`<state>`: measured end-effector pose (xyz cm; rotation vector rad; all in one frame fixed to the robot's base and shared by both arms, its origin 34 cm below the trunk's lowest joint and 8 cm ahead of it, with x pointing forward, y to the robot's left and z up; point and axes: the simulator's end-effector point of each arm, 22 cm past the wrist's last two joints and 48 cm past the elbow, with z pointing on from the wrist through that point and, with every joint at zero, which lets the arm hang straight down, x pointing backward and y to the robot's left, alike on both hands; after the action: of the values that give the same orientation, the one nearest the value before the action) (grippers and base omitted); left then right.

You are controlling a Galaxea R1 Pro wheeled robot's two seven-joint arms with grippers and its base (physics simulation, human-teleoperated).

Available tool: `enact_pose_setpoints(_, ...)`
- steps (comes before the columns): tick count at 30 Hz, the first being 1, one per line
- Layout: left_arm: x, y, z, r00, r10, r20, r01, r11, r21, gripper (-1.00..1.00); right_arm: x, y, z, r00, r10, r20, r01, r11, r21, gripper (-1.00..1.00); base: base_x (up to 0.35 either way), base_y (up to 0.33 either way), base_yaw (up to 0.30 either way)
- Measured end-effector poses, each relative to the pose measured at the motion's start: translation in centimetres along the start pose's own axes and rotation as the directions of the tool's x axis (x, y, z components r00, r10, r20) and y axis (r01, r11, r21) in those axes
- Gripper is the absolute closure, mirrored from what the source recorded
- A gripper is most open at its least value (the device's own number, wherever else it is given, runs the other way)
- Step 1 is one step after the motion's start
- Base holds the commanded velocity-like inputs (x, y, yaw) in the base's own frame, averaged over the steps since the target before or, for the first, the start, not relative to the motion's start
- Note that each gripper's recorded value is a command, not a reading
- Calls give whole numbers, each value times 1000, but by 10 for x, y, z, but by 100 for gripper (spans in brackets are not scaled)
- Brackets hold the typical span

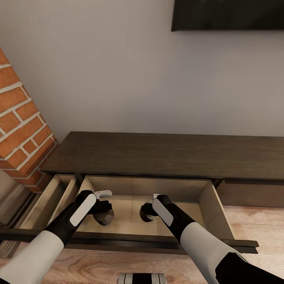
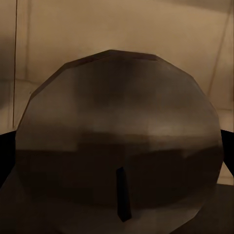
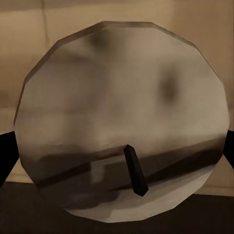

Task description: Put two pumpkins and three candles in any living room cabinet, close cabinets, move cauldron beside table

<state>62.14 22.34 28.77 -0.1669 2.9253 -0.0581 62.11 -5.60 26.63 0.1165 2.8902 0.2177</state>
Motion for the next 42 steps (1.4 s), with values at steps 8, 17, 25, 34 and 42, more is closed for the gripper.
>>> enact_pose_setpoints(8,0,0,2,1000,-1,-1,1,1000,0,100,1,0,2,1000,1,-3,-1,1000,0,100,0,0,0)
enact_pose_setpoints(17,3,0,6,1000,-2,-8,2,1000,-1,100,4,-1,6,1000,2,-13,-2,1000,1,100,0,0,0)
enact_pose_setpoints(25,1,0,8,1000,-10,1,10,1000,-1,100,6,-1,8,1000,2,-15,-2,1000,1,100,0,0,0)
enact_pose_setpoints(34,7,1,17,1000,-11,-15,11,1000,-4,100,12,-3,16,999,5,-33,-4,1000,3,100,0,0,0)
enact_pose_setpoints(42,10,2,21,1000,-11,-23,10,1000,-5,100,15,-4,19,999,5,-40,-5,1000,4,100,0,0,0)
